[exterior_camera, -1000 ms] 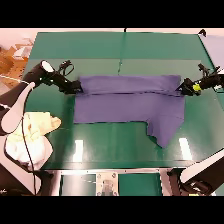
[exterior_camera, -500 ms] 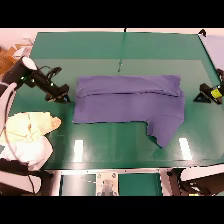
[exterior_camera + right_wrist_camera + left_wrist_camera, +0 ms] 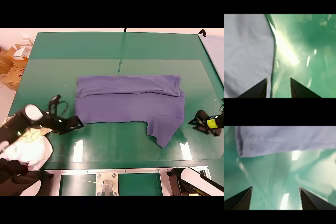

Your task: Fold the shirts.

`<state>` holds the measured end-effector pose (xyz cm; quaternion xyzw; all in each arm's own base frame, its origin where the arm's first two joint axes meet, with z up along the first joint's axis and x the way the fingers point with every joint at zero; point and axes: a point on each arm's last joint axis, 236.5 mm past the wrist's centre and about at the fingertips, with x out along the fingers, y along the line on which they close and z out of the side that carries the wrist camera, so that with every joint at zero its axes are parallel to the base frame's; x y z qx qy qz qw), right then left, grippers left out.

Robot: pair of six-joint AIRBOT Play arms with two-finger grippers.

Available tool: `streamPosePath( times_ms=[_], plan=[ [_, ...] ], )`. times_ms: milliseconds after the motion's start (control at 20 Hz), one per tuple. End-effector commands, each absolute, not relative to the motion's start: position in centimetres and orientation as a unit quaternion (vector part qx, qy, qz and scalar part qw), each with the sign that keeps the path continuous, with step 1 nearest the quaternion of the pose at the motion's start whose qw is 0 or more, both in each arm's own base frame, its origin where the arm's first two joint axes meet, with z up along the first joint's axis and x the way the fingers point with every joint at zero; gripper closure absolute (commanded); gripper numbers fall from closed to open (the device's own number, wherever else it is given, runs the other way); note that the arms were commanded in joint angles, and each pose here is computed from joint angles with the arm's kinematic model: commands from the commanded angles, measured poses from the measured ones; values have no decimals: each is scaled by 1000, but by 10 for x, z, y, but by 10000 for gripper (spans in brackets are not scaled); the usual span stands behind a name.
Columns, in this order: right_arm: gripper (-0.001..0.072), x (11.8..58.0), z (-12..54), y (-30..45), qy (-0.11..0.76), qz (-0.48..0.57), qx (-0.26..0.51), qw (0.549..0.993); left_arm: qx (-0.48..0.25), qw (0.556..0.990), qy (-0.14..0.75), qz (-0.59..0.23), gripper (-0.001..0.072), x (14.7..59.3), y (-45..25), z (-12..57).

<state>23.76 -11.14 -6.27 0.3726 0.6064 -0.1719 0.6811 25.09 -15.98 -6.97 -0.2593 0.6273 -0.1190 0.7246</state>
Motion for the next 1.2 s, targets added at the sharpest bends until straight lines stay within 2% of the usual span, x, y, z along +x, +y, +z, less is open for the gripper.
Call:
streamPosePath(
  times_ms=[0,150,250,350,450,500,550,650,700,750,800,900,1150],
  plan=[
    [373,231,-89,-93,569,-194,421,679,-331,769,542,-72,65,268,-173,-83],
    [370,226,-109,-78,558,-196,452,668,-363,806,464,-52,67,303,-174,-72],
    [302,220,-120,-71,561,-200,462,657,-392,784,481,-12,66,306,-172,-95],
    [290,221,-124,-65,563,-196,477,646,-419,754,506,12,67,310,-182,-110],
    [288,225,-126,-54,571,-177,474,647,-413,752,513,7,76,321,-191,-111],
    [280,227,-128,-47,578,-166,471,645,-406,753,518,0,302,324,-195,-111],
    [280,227,-131,-40,589,-157,465,642,-400,755,519,-7,484,326,-197,-109],
    [280,224,-138,-30,607,-147,460,632,-389,760,520,-16,653,326,-197,-108],
    [282,223,-140,-28,612,-142,456,631,-385,759,525,-20,686,324,-198,-109],
    [287,223,-141,-29,613,-140,452,633,-380,758,529,-23,686,322,-199,-110],
    [353,225,-140,-30,611,-139,450,636,-373,761,530,-28,686,321,-199,-110],
    [692,230,-135,-33,609,-132,442,645,-373,759,533,-28,687,320,-198,-110],
    [694,225,-115,-45,626,-132,404,654,-308,751,582,-50,688,293,-151,-87]
  ],
)
